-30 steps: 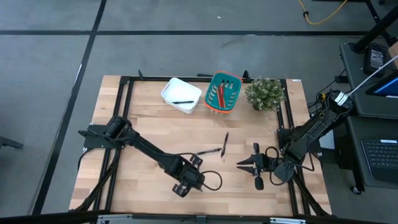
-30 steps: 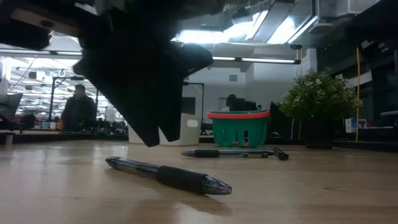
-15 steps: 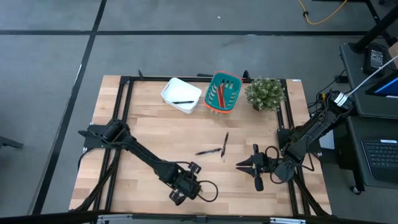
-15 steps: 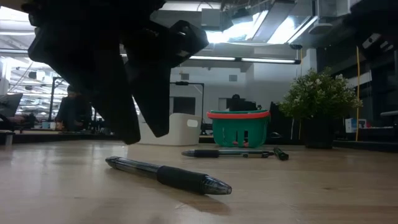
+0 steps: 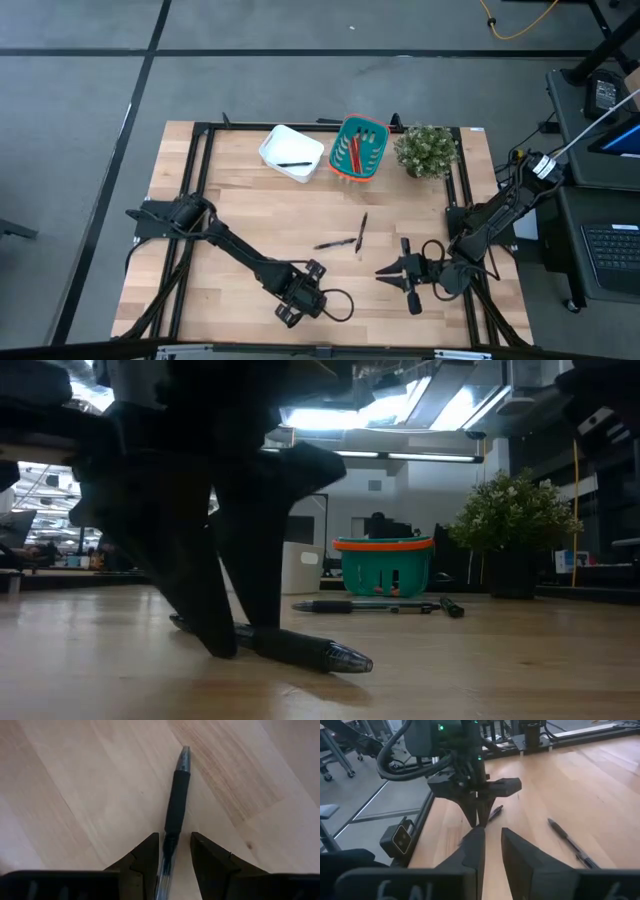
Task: Sort pens & pencils
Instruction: Put the black pen into the white bin
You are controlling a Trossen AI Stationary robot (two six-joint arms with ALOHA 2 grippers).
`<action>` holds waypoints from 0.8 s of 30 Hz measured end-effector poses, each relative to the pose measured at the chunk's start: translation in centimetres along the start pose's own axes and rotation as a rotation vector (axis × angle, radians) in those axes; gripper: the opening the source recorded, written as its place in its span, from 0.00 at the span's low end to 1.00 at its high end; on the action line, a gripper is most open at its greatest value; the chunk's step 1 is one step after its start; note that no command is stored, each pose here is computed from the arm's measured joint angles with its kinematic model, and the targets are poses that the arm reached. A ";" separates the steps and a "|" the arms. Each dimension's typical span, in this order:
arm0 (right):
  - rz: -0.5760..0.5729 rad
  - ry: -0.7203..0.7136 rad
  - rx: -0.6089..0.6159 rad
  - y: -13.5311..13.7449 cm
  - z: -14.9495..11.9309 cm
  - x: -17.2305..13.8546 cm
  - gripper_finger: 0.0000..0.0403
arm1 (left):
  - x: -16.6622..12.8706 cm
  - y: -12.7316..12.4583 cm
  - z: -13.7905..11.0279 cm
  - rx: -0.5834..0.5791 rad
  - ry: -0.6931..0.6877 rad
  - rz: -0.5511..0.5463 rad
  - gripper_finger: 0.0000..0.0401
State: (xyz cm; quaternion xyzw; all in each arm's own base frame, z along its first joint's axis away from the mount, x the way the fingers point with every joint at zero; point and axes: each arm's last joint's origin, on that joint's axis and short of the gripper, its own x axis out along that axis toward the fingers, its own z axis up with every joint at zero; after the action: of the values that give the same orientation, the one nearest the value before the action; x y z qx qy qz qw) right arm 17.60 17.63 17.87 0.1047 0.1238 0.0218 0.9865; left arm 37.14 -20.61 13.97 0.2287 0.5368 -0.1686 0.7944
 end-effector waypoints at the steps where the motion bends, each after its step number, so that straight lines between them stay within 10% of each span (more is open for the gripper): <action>1: 0.000 0.001 -0.001 0.0 0.0 0.0 0.16 | 0.1 0.2 0.0 -0.003 0.004 -0.002 0.27; 24: 0.000 -0.001 -0.048 0.0 0.0 0.0 0.16 | 1.9 2.7 -1.1 -0.133 0.075 -0.136 0.26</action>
State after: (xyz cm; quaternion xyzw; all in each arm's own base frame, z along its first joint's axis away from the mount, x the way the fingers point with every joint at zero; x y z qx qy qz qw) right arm 17.63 17.62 17.88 0.0809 0.1226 0.0246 0.9888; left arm 38.35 -17.79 12.30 0.1448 0.5906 -0.1774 0.7738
